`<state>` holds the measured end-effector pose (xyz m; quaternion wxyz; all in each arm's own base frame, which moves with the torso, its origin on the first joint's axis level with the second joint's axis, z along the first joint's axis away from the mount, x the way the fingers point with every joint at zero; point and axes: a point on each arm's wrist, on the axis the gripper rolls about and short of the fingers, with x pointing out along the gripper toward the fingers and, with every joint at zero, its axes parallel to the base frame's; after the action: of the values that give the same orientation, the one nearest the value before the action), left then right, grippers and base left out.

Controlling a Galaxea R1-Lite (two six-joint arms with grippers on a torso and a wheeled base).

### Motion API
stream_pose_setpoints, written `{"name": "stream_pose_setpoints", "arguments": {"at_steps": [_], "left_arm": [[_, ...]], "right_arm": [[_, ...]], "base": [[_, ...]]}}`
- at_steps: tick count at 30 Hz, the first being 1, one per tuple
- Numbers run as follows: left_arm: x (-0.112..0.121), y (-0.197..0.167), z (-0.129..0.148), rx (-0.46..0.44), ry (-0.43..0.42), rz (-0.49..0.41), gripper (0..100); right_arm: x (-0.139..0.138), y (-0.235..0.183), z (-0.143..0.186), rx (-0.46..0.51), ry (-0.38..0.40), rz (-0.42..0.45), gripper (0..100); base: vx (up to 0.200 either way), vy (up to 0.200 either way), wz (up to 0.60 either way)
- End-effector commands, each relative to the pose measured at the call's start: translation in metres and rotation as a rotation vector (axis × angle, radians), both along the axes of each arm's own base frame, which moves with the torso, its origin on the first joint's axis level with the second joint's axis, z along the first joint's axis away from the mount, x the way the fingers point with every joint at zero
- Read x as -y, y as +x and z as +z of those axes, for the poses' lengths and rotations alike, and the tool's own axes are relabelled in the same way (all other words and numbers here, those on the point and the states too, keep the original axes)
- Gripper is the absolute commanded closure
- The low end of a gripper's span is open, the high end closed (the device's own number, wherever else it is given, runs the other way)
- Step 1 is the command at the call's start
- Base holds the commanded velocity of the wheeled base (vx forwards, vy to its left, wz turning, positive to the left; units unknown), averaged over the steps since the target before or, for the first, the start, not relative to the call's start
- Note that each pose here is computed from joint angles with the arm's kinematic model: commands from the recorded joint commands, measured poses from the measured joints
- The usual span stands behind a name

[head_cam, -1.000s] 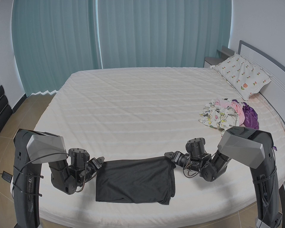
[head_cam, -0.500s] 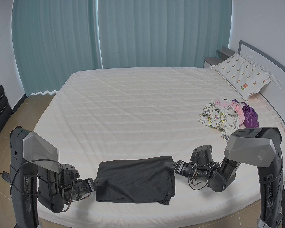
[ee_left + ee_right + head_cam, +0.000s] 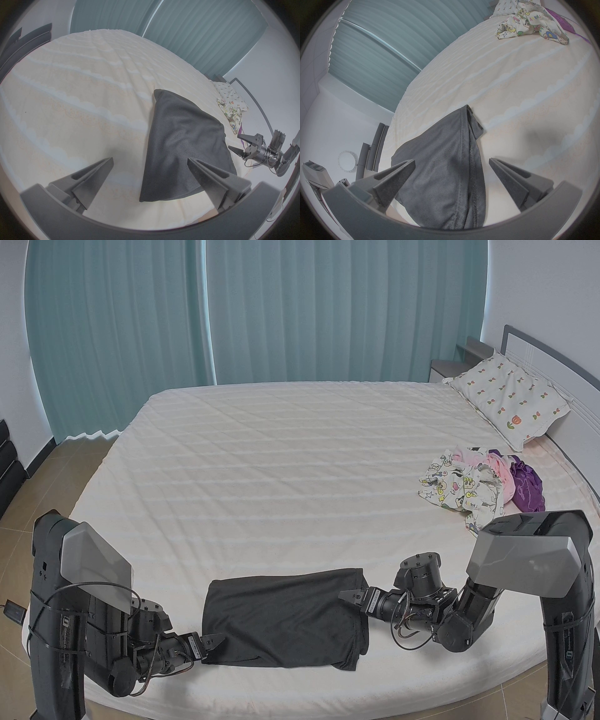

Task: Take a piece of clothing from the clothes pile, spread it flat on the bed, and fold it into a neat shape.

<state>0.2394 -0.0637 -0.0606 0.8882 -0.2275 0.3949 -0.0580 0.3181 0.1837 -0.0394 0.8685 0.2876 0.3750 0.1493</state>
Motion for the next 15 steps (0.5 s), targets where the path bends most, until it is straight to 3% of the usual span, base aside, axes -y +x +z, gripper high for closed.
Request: {"name": "stream_pose_setpoints", "arguments": {"at_steps": [1, 3, 15], "left_arm": [[0.002, 0.001, 0.000, 0.011, -0.007, -0.004, 0], [0.004, 0.001, 0.000, 0.014, -0.006, -0.006, 0], [0.022, 0.012, 0.001, 0.076, -0.016, -0.002, 0]], "right_arm": [[-0.003, -0.001, -0.002, -0.002, -0.002, 0.007, 0], [-0.003, -0.001, -0.002, -0.002, -0.002, 0.007, 0], [-0.007, -0.002, -0.004, -0.002, 0.000, 0.015, 0]], "base": [[-0.200, 0.000, 0.00], [-0.200, 0.000, 0.00], [0.000, 0.000, 0.00]]}}
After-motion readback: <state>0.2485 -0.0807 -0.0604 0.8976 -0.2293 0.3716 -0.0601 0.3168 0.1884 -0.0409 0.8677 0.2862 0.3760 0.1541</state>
